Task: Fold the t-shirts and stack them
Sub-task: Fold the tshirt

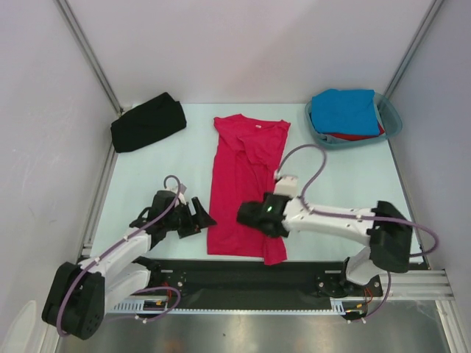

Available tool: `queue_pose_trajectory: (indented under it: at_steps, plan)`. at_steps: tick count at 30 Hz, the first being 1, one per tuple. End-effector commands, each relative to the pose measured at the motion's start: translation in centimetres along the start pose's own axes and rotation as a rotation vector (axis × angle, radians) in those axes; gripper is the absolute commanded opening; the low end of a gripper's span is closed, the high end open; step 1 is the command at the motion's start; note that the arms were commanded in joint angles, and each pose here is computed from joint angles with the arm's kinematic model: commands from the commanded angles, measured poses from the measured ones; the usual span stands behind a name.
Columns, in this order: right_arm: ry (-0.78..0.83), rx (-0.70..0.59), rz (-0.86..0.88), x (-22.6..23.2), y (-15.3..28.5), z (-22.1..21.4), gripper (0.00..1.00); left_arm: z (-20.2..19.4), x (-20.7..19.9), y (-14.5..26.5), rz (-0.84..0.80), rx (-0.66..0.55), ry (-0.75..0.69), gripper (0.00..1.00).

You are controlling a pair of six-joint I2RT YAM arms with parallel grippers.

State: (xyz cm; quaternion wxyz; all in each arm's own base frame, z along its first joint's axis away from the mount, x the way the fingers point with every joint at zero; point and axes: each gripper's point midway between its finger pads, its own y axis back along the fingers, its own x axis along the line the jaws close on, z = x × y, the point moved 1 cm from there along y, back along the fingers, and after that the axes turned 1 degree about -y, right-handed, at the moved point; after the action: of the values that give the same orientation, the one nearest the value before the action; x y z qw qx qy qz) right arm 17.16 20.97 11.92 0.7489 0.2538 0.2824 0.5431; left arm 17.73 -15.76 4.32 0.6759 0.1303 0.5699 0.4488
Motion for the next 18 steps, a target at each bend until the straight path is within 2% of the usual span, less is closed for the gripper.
queue_pose_trajectory:
  at_steps: [1,2,3,8,15,18]
  plan:
    - [-0.002,-0.09,-0.016,-1.7,-2.9,5.3,0.71,2.1,-1.0,-0.2,0.014,-0.03,-0.072,0.86]
    - [-0.08,-0.102,-0.002,-1.6,-4.3,7.1,0.7,2.3,-1.1,-0.4,0.011,-0.024,-0.075,0.86]
    - [-0.014,-0.08,0.029,-1.4,-4.8,7.4,0.7,2.6,-1.4,-0.8,0.011,-0.013,-0.075,0.86]
    - [-0.084,-0.044,0.151,0.7,-7.9,10.8,0.68,3.8,-3.6,-2.2,-0.091,0.019,-0.103,0.86]
    - [-0.118,0.012,0.291,3.6,-10.3,12.5,0.64,5.4,-9.7,-3.6,-0.36,0.113,-0.158,0.86]
    - [-0.098,0.035,0.329,5.0,-11.4,12.8,0.57,6.4,-12.4,-4.2,-0.418,0.11,-0.193,0.87]
